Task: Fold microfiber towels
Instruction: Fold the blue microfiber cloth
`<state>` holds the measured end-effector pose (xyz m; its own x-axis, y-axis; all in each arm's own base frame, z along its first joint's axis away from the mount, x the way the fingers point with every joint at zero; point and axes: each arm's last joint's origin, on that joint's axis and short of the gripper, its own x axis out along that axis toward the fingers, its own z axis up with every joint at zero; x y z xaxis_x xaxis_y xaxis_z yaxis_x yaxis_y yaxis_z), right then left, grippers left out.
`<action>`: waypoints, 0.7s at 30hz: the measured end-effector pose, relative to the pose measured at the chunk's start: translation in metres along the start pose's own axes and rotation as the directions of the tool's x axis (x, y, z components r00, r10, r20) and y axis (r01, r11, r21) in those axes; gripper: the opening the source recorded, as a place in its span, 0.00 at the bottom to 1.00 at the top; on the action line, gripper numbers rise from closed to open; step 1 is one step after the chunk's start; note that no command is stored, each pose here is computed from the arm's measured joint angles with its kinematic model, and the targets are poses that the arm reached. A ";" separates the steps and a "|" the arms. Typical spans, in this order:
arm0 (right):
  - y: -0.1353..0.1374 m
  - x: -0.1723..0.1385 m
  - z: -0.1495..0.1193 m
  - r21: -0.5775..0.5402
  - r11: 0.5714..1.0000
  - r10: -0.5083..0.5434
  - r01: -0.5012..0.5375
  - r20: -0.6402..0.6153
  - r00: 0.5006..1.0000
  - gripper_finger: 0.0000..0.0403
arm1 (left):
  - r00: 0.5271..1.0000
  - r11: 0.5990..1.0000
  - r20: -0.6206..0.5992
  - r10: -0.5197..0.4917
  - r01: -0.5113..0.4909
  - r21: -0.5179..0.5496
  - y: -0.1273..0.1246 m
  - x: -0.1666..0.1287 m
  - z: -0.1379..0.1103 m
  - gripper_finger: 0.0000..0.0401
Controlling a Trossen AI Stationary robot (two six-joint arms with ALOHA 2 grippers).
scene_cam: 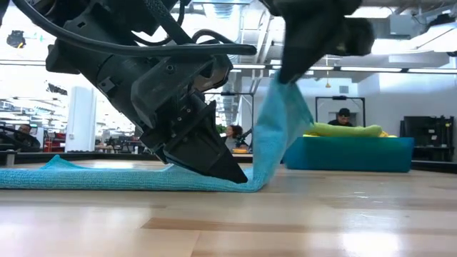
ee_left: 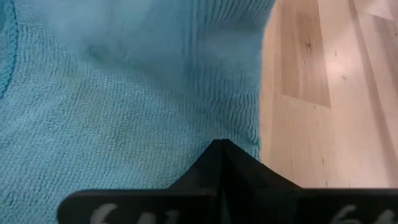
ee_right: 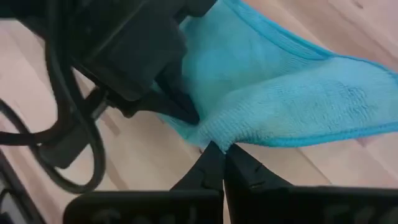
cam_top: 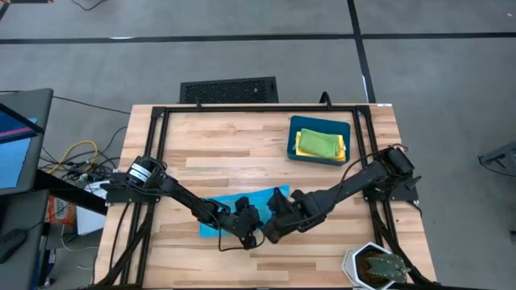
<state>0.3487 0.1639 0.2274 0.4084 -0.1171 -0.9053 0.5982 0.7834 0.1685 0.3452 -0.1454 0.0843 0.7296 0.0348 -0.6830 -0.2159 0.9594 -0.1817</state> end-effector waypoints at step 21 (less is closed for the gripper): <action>-0.003 0.003 -0.026 -0.021 0.990 -0.142 0.141 -0.071 0.987 0.05 | 0.988 0.951 -0.091 0.127 -0.095 0.294 0.010 -0.029 0.010 0.00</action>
<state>0.3299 0.1771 0.2135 0.2697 -0.1837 -0.9453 0.6353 0.7716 0.0312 0.3278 -0.1339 0.1092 0.6343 0.1310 -0.7619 -0.0843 0.9914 0.1002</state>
